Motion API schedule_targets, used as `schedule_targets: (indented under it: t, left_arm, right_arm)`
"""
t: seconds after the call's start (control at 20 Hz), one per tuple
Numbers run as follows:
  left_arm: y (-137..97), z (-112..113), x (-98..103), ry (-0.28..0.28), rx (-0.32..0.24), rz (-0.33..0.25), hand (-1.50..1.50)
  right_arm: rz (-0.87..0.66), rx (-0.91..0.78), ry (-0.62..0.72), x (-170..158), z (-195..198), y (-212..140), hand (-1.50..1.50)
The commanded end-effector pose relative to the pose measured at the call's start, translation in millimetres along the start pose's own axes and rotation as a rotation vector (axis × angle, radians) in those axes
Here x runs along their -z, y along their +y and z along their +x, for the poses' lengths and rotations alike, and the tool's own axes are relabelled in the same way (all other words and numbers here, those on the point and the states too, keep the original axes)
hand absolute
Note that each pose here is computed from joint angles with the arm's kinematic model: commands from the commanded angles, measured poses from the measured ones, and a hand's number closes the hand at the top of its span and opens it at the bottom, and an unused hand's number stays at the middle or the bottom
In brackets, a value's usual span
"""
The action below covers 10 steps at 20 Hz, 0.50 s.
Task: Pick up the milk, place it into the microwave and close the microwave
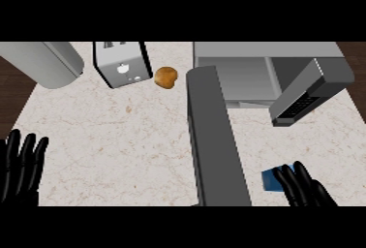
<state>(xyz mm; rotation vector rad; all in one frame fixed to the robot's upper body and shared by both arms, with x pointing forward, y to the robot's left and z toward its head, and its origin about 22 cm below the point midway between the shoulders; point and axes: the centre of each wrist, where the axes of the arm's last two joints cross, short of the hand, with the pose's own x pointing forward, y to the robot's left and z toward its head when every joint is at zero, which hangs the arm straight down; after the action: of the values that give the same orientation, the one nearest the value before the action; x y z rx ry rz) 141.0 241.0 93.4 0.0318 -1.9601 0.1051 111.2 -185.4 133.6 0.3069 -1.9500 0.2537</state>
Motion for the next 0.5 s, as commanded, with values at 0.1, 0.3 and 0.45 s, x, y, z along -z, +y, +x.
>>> schedule_targets:
  t: [0.1,0.3,0.45]
  left_arm:
    - [1.5,-7.5,-10.6,0.007,-0.017,-0.027,-1.5]
    - [15.5,-12.1,-23.2,-0.004,-0.001,0.003,-1.5]
    - [14.5,4.4,-28.8,-0.008,-0.001,-0.001,-1.5]
  right_arm:
    - [-0.081,-0.058,0.026,5.0,-18.2,-26.7,-1.5]
    - [-0.097,-0.039,0.05,5.9,-52.4,-23.8,-1.5]
    - [-0.135,-0.041,0.098,-15.7,-42.7,-34.4,-1.5]
